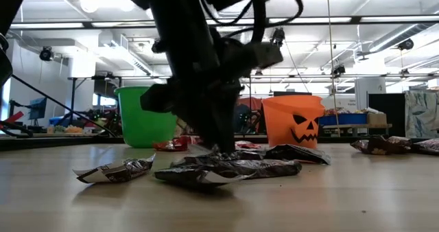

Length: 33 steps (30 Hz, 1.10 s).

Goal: Sort candy
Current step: Put the black chocolate into the green bucket

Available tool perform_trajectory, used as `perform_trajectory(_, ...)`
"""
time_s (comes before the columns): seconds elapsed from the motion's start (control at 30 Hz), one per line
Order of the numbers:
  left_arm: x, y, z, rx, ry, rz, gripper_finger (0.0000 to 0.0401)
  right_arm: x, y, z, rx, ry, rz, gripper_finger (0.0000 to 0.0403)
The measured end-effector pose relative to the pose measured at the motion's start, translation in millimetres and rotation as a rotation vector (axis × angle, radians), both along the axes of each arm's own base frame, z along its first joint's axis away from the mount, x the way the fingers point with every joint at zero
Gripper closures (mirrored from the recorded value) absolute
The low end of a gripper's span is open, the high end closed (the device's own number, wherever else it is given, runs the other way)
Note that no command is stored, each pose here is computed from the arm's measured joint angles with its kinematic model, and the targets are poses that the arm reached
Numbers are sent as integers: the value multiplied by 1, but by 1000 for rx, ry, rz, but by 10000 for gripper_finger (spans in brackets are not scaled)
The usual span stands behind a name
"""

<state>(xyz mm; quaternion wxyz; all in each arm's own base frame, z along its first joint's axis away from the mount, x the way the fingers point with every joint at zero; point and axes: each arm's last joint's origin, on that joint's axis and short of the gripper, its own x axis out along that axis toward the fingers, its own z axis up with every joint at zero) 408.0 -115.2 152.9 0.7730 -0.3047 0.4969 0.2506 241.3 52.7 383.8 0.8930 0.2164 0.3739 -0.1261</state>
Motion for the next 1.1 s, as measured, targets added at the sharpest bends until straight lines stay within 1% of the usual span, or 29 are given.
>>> perform_trajectory(0.1, -5, 1, 28, 19, 20, -35, 388, -1, 0, 0, 1, 3, 1, 227)
perform_trajectory(0.2, -17, 5, 69, 54, 41, -80, 381, -1, 0, 1, 1, 1, 0, 227)
perform_trajectory(0.27, -27, 11, 97, 85, 25, -102, 382, -1, 0, 1, -1, 1, 2, 227)
perform_trajectory(0.43, -62, 34, 171, 147, -152, -108, 386, -1, 0, 1, -30, -2, 34, 227)
perform_trajectory(0.63, -108, 65, 233, 295, -327, -87, 387, 3, -3, 5, -93, -48, 81, 227)
perform_trajectory(0.73, -127, 85, 251, 334, -370, -74, 387, 9, -13, 9, -115, -101, 60, 227)
perform_trajectory(0.83, -145, 103, 259, 362, -381, -81, 387, 14, -28, 13, -135, -150, 19, 227)
perform_trajectory(0.97, -168, 129, 256, 381, -369, -87, 388, 20, -54, 15, -152, -176, -63, 227)
perform_trajectory(1.1, -189, 159, 241, 372, -338, -72, 388, 26, -85, 11, -154, -169, -156, 227)
